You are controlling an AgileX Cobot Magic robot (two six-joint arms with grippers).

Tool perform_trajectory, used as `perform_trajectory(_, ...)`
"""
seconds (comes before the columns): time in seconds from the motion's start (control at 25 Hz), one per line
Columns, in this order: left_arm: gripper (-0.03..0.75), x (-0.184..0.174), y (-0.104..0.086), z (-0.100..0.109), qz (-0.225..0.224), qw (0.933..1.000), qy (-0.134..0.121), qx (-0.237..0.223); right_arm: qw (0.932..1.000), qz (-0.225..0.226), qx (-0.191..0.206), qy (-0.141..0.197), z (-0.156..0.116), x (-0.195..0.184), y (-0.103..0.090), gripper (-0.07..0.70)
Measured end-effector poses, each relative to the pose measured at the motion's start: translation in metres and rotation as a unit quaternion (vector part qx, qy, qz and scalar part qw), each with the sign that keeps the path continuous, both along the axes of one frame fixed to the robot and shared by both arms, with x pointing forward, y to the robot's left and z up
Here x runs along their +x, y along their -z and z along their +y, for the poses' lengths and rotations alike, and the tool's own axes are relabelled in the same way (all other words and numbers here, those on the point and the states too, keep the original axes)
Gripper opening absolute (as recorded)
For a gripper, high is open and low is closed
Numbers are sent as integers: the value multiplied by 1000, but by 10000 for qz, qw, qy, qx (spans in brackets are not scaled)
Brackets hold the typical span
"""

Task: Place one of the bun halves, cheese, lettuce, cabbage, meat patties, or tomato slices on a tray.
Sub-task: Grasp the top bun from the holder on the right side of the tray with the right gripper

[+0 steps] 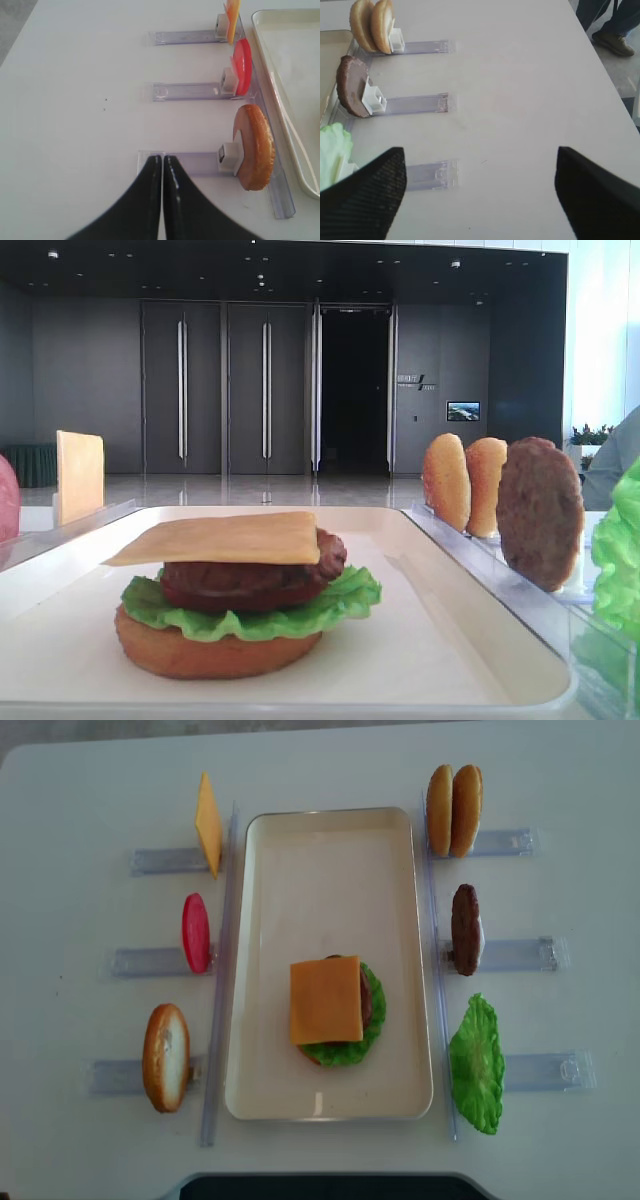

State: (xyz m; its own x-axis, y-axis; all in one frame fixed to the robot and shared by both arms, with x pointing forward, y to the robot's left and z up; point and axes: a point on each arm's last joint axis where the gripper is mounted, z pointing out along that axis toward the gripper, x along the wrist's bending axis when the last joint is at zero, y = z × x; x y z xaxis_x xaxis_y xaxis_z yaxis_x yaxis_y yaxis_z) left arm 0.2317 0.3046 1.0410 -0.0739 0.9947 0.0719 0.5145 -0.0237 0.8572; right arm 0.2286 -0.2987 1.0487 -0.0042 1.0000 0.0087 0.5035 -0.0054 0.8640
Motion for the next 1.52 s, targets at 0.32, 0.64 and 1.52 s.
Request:
perform_trajectory(0.32, -7, 0, 0, 0, 0, 10000, 0, 0, 10000, 0, 0, 0, 0, 0, 0, 577)
perform_trajectory(0.64, -7, 0, 0, 0, 0, 10000, 0, 0, 10000, 0, 0, 0, 0, 0, 0, 577)
perform_trajectory(1.52, -7, 0, 0, 0, 0, 10000, 0, 0, 10000, 0, 0, 0, 0, 0, 0, 577)
